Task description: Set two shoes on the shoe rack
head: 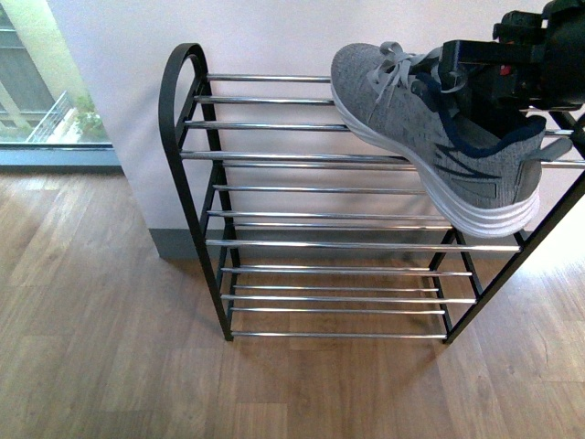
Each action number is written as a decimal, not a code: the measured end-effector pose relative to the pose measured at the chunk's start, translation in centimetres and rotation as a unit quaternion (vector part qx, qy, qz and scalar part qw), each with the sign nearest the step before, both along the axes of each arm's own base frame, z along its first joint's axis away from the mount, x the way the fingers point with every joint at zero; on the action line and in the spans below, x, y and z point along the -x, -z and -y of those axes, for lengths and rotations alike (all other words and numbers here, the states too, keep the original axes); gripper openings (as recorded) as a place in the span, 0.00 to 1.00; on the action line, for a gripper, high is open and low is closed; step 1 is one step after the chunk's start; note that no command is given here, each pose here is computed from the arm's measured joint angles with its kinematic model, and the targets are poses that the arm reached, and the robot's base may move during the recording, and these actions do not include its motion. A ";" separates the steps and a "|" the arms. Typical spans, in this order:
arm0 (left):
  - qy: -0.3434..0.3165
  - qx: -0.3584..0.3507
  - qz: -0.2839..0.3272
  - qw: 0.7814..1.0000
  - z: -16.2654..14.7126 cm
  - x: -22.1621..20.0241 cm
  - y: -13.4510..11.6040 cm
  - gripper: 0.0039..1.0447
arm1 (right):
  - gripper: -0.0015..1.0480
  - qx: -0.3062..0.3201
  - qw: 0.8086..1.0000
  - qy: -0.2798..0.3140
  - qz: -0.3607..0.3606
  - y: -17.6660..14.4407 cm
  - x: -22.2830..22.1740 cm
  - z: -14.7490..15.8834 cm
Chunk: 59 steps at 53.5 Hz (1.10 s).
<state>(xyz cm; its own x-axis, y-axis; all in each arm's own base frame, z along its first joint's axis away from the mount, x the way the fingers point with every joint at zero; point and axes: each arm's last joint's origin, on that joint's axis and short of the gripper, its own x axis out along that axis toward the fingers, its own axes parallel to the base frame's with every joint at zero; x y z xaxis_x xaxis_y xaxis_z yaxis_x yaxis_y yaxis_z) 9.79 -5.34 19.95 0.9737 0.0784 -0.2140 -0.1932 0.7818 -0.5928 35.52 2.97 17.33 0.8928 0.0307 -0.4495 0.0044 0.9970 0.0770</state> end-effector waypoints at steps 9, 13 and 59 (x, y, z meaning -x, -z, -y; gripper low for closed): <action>0.003 0.001 -0.001 1.000 0.0 0.0 0.0 0.02 | 0.01 0.016 0.998 0.064 -0.018 0.7 -3.6 2.4; 0.003 0.001 -0.001 1.000 0.0 0.0 0.0 0.02 | 0.01 0.018 0.996 0.084 -0.020 0.6 -4.8 3.4; 0.000 0.000 0.000 1.000 0.0 0.0 0.0 0.02 | 0.01 0.064 0.968 0.239 -0.039 -0.1 -9.2 9.4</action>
<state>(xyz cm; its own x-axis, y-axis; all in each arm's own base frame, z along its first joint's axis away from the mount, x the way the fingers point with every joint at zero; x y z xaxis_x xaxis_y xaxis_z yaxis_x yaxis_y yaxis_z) 9.79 -5.34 19.95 0.9737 0.0791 -0.2139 -0.1937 0.7818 -0.5927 44.73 -6.40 17.47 0.7546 -0.4374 -0.4892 0.4678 0.8813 -0.0665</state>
